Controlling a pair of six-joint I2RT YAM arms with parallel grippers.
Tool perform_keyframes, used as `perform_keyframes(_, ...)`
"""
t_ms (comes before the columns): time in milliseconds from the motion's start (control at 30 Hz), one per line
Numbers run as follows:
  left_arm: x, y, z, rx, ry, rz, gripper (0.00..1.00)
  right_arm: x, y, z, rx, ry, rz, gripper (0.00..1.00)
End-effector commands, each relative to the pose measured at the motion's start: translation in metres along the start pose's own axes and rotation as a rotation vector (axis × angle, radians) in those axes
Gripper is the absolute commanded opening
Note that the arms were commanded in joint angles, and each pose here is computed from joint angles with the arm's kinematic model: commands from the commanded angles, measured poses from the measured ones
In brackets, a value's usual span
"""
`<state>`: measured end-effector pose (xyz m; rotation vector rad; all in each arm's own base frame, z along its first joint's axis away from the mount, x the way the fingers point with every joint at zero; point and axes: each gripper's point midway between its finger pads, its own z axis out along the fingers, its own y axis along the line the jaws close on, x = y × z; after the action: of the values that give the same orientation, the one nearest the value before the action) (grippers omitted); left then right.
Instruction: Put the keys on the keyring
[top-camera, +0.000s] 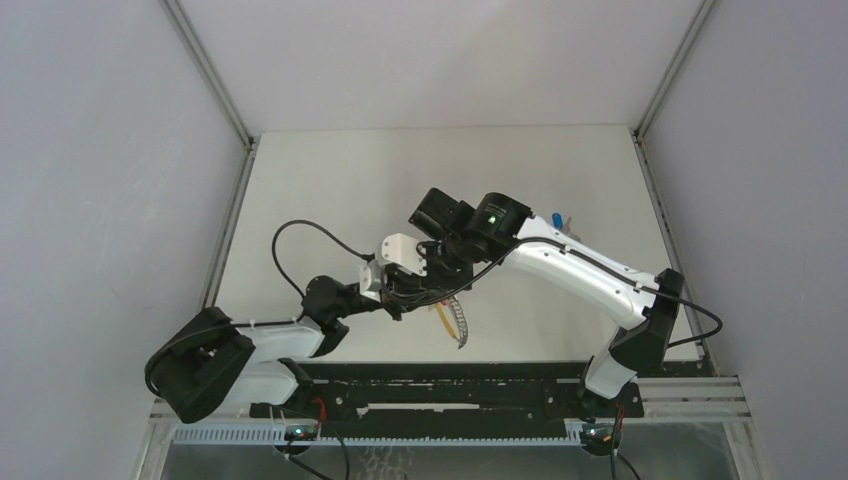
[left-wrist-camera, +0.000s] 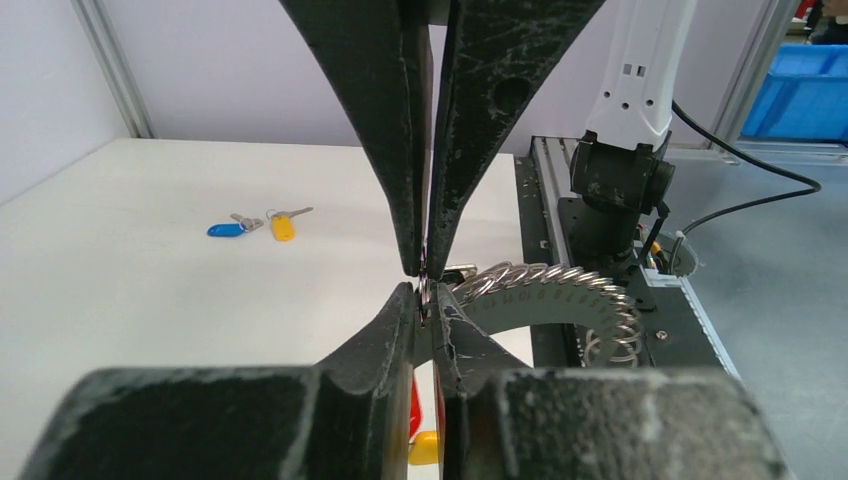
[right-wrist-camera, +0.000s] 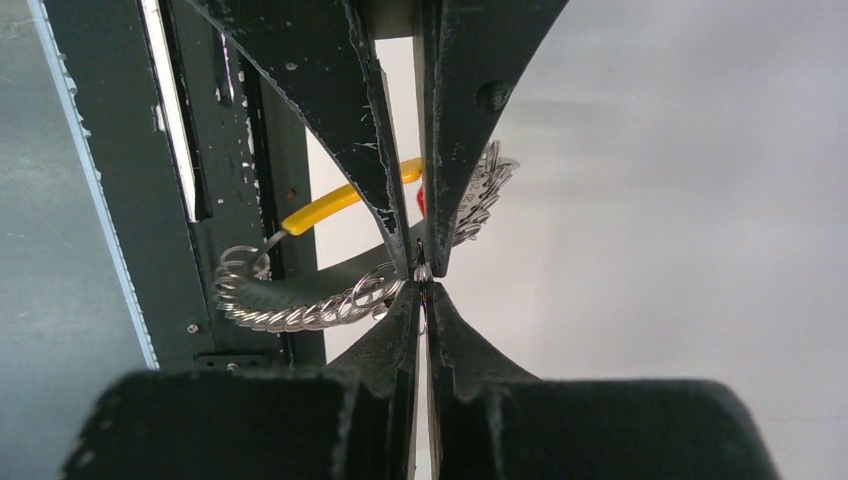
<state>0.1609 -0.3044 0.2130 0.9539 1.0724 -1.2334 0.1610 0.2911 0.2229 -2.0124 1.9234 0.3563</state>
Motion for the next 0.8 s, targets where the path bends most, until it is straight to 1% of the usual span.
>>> perform_keyframes(0,-0.028,-0.003,0.014,0.051,-0.065,0.061,0.12,-0.025,-0.003,-0.017,0.046,-0.097,-0.053,0.00)
perform_keyframes(133,-0.029,-0.003,0.014,0.050,-0.066,0.064,0.01,-0.028,-0.002,-0.018,0.047,-0.102,-0.065,0.00)
perform_keyframes(233,-0.034,-0.003,0.014,0.043,-0.081,0.074,0.00,-0.028,0.000,-0.017,0.045,-0.097,-0.069,0.00)
perform_keyframes(267,-0.035,-0.002,0.014,0.035,-0.085,0.075,0.00,-0.027,-0.001,-0.017,0.052,-0.093,-0.063,0.02)
perform_keyframes(400,-0.040,0.004,0.009,-0.020,-0.109,0.089,0.00,-0.027,-0.005,-0.029,0.100,-0.121,-0.029,0.17)
perform_keyframes(533,-0.048,0.008,0.005,-0.068,-0.150,0.109,0.00,-0.033,-0.007,-0.049,0.148,-0.237,0.015,0.28)
perform_keyframes(667,-0.056,0.009,0.002,-0.088,-0.177,0.130,0.00,-0.031,-0.010,-0.066,0.166,-0.386,0.097,0.33)
perform_keyframes(767,-0.061,0.009,0.001,-0.091,-0.190,0.145,0.00,-0.029,-0.012,-0.082,0.132,-0.546,0.182,0.34)
